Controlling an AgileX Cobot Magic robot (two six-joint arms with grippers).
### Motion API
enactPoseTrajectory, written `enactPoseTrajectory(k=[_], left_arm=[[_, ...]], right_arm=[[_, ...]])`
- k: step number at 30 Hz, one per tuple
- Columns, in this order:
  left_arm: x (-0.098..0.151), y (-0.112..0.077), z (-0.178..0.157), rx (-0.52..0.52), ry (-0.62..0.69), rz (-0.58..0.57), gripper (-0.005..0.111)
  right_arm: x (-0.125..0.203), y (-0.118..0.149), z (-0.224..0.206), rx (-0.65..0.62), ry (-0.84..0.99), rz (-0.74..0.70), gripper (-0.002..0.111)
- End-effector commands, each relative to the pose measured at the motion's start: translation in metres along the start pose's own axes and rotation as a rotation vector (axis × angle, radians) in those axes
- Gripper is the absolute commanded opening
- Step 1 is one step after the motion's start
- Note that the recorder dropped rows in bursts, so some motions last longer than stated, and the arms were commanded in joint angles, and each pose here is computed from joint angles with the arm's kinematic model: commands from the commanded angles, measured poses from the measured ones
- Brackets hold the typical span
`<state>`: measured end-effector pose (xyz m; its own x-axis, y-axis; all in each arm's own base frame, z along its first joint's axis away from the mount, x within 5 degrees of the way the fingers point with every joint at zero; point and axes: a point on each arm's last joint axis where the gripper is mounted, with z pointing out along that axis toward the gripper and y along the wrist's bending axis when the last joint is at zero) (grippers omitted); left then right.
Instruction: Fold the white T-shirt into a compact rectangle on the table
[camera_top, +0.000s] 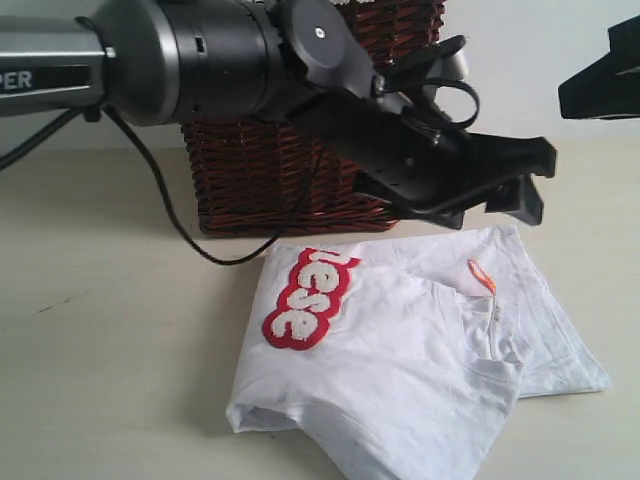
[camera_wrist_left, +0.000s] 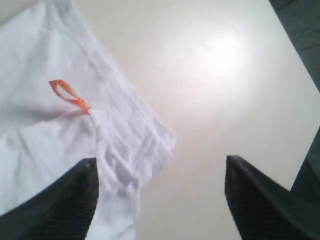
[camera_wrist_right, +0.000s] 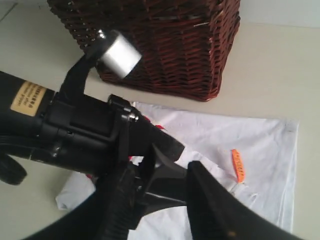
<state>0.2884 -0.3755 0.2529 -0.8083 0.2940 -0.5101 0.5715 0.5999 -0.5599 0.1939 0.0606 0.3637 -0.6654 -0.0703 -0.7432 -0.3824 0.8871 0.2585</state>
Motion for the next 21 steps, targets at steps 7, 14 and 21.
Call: enactPoseTrajectory(k=[7, 14, 21], left_arm=[[-0.024, -0.015, -0.051, -0.178, -0.033, 0.184, 0.052], [-0.012, -0.024, -0.134, -0.312, -0.076, 0.311, 0.013], [0.035, -0.042, -0.217, -0.245, -0.396, 0.374, 0.000]], right_arm=[[0.008, -0.007, -0.003, 0.079, 0.002, -0.016, 0.036], [0.013, -0.015, 0.001, 0.152, 0.004, 0.001, 0.036], [0.013, -0.007, -0.021, 0.150, -0.088, -0.021, 0.032]])
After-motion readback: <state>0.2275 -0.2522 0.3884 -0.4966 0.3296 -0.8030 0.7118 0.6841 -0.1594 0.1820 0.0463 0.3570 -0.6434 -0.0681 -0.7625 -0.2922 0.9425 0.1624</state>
